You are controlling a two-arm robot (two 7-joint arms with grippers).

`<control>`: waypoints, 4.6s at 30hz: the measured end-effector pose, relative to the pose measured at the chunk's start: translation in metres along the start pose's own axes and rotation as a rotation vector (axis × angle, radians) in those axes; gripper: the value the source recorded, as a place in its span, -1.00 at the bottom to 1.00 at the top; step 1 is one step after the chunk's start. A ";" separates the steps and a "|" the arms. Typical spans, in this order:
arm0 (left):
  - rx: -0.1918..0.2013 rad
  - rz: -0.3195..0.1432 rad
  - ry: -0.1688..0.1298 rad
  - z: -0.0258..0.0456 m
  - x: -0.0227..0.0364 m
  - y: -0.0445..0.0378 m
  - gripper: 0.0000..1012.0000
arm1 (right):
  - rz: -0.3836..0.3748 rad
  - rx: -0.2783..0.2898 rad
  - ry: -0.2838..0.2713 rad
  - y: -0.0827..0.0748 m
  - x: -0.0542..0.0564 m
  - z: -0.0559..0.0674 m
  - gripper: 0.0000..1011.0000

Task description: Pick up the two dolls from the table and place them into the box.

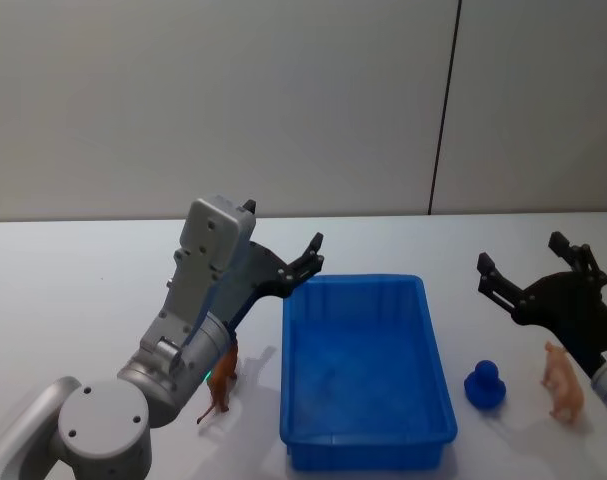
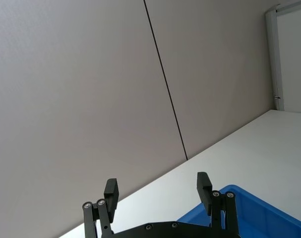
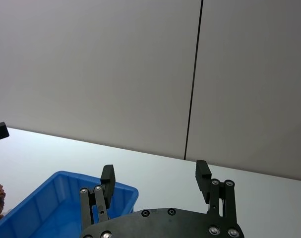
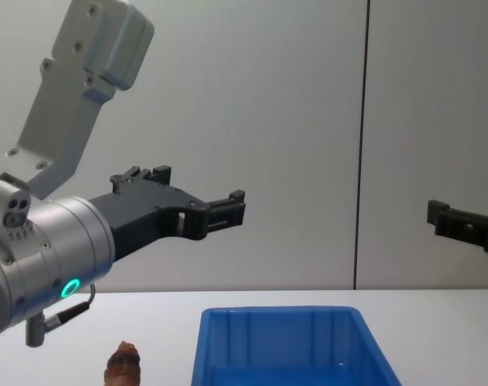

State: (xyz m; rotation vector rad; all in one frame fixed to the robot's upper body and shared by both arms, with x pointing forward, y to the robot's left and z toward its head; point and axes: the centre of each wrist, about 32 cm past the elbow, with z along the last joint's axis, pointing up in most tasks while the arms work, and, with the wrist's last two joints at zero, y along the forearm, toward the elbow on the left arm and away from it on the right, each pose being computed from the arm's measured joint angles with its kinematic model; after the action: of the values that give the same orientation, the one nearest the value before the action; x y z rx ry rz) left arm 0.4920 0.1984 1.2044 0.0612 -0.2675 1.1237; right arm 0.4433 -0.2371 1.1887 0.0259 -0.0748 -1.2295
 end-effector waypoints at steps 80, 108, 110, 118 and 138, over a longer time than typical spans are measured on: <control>0.000 0.000 0.000 0.0000 0.0000 0.0000 0.98 | -0.060 -0.465 0.036 -0.029 0.052 -0.036 0.98; 0.000 0.000 0.000 0.0000 0.0000 0.0000 0.98 | -0.057 -0.547 0.074 -0.020 0.046 -0.058 0.83; 0.000 0.000 0.000 0.0000 0.0000 0.0000 0.98 | -0.060 -0.548 0.076 -0.020 0.046 -0.058 0.72; 0.000 0.000 0.000 0.0000 0.0000 0.0000 0.98 | -0.069 -0.548 0.083 -0.018 0.046 -0.059 0.25; 0.000 0.000 0.000 0.0000 0.0000 0.0000 0.98 | -0.108 -0.472 0.049 -0.019 0.042 -0.048 -0.25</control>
State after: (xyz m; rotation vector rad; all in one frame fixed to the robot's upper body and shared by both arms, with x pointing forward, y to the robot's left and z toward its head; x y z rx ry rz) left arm 0.4920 0.1984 1.2044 0.0611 -0.2675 1.1238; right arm 0.4432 -0.2843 1.1418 -0.3541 0.2626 -1.3284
